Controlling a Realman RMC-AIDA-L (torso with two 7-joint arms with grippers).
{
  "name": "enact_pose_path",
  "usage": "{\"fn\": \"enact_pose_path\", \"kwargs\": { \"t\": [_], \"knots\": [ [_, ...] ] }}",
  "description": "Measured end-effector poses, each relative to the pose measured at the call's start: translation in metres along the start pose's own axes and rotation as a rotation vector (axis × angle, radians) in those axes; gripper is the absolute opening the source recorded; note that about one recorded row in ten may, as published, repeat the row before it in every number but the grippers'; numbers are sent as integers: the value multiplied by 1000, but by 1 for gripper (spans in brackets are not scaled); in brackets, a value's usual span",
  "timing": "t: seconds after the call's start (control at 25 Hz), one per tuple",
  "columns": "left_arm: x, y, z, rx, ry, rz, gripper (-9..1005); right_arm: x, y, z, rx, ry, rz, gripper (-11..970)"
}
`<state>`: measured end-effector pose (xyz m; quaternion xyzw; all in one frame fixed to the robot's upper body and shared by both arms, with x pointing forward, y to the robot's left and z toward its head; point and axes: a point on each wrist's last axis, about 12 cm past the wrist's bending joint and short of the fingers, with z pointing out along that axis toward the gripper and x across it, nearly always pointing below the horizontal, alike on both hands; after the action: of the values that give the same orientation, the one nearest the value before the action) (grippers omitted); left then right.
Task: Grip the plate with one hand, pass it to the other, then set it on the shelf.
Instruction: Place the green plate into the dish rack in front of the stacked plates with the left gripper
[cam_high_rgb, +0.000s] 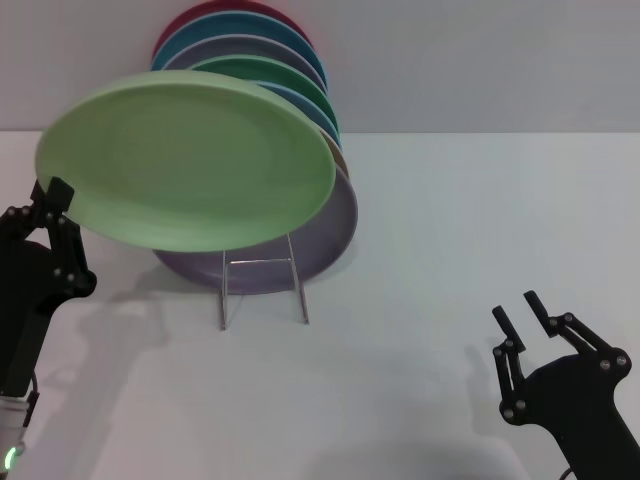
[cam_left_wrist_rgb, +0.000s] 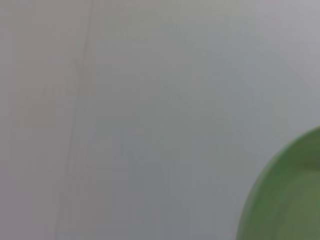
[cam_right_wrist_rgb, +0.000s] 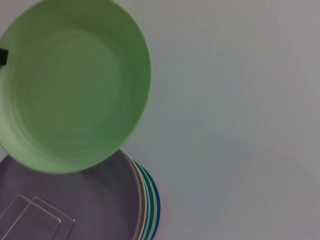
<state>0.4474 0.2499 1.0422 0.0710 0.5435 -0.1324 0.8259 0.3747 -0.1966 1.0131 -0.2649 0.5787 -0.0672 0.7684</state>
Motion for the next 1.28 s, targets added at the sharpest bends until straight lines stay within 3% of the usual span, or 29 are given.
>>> {"fn": "enact_pose_path", "kwargs": {
  "t": [0.6,1.28],
  "knots": [
    [16,-1,16,33,103,94,40,3,-3,2,15,15,-33,233],
    [31,-5,11,77,230,214,43,7,-8,7,26,16,-40,234]
  ]
}}
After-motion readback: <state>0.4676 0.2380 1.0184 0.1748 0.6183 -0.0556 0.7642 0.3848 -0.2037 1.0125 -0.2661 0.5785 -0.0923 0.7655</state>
